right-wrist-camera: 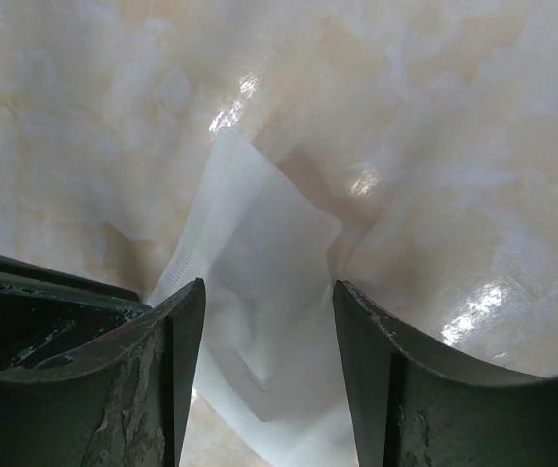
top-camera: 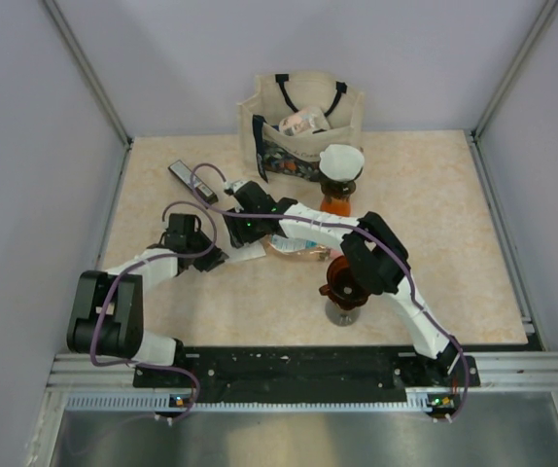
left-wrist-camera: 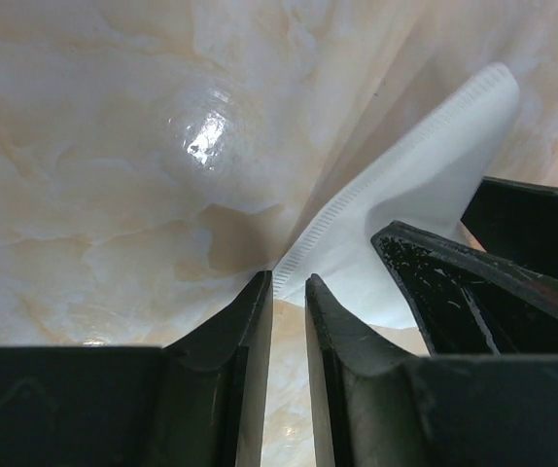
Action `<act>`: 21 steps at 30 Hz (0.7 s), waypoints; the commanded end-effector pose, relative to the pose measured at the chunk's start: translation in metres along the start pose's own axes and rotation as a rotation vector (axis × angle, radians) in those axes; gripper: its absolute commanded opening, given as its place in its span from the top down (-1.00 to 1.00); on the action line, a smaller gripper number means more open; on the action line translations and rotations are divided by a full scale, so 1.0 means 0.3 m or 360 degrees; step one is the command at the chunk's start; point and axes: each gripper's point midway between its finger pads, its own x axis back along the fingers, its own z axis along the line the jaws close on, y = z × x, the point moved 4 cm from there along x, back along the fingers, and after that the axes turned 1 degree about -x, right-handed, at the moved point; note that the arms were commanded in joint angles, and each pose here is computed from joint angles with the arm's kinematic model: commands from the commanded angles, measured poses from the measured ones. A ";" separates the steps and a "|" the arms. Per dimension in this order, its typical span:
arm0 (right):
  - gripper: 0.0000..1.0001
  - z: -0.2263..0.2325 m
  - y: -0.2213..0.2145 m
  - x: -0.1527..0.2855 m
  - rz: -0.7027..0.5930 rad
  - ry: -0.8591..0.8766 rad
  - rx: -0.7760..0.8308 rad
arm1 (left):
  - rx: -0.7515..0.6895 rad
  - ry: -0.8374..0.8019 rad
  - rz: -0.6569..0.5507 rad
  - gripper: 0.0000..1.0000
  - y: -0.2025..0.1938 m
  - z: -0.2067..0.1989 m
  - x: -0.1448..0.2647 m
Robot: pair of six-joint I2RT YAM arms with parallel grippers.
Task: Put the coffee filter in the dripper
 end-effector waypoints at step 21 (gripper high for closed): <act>0.78 0.058 0.170 0.197 -0.0221 0.0058 0.0167 | -0.0192 -0.0136 -0.0204 0.11 0.055 -0.079 0.174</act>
